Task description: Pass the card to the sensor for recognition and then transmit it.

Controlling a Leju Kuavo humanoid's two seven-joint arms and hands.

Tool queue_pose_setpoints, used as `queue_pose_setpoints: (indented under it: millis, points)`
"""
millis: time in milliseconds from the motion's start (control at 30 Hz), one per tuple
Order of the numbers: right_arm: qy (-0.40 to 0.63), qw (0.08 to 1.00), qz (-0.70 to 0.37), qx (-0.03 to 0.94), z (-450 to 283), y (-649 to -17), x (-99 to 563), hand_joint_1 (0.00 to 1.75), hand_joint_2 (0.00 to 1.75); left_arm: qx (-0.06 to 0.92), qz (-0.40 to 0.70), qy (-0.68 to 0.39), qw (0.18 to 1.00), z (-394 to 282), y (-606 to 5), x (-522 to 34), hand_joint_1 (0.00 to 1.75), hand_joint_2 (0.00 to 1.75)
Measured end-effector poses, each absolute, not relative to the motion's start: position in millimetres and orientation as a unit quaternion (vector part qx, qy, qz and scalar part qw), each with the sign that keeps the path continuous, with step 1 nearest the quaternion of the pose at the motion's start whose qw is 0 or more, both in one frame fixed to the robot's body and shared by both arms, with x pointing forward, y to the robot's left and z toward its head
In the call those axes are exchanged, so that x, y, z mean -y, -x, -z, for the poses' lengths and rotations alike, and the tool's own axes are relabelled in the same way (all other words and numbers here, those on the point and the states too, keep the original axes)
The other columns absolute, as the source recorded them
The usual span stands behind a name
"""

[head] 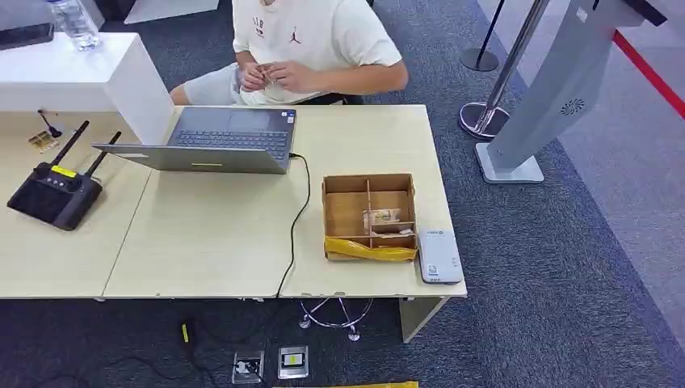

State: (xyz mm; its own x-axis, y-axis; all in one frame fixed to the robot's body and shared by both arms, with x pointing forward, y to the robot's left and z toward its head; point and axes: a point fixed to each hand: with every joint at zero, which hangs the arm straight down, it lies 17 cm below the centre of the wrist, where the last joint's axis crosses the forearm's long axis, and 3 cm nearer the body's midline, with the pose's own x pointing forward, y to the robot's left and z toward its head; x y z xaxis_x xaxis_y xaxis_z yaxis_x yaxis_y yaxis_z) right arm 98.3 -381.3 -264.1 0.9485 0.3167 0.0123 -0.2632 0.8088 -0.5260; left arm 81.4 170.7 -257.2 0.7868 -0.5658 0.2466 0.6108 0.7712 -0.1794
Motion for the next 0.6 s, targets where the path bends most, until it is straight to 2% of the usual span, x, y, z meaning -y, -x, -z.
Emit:
queue_pose_setpoints:
  millis: [133, 267, 600]
  points:
    - [0.278, 0.947, -0.145, 0.065, 262, -104, 384, 0.0, 1.75, 0.089, 0.31, 0.127, 0.938, 257, -81, -170, 0.0, 0.0]
    - [0.295, 0.946, -0.084, 0.107, 255, -122, 399, 0.0, 1.75, 0.089, 0.303, 0.128, 0.94, 257, -82, -170, 0.0, 0.0]
    - [0.432, 0.882, 0.025, 0.188, 182, -205, 547, 0.0, 1.75, 0.099, 0.309, 0.127, 0.937, 257, -85, -173, 0.0, 0.0]
